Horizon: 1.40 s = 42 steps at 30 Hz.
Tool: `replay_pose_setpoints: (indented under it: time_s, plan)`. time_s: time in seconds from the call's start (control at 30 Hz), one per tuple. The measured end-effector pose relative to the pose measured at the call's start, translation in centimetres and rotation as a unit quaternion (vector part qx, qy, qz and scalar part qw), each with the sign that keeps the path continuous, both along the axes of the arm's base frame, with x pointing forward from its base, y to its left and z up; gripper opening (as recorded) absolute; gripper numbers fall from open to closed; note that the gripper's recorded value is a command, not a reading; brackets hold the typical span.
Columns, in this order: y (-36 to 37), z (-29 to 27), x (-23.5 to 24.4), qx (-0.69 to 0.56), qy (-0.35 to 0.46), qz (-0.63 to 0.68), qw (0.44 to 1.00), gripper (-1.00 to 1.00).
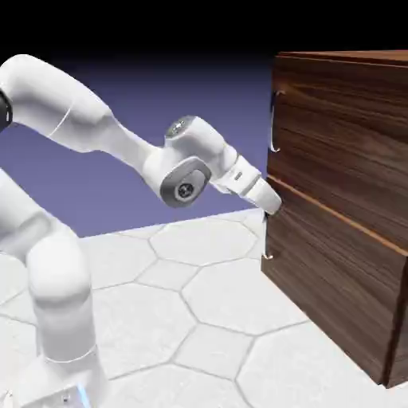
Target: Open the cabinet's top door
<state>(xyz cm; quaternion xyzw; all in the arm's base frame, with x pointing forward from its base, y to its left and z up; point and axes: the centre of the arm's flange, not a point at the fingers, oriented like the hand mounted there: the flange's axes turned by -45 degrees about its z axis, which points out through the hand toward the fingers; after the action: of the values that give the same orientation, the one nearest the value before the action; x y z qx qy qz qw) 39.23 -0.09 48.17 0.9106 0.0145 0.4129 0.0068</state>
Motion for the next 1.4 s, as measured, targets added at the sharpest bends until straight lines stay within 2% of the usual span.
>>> replay_pose_setpoints:
  time_s: [0.4,0.73,1.07,1.4]
  plan:
    - [-0.9,9.2,-0.3,0.013,-0.119,-0.034,0.992,0.00]
    - [0.8,14.6,-1.4,0.014,-0.208,-0.047,0.977,0.00]
    - [4.5,17.1,-1.9,0.011,-0.280,-0.049,0.959,0.00]
    - [9.7,16.6,-1.0,0.006,-0.331,-0.042,0.943,0.00]
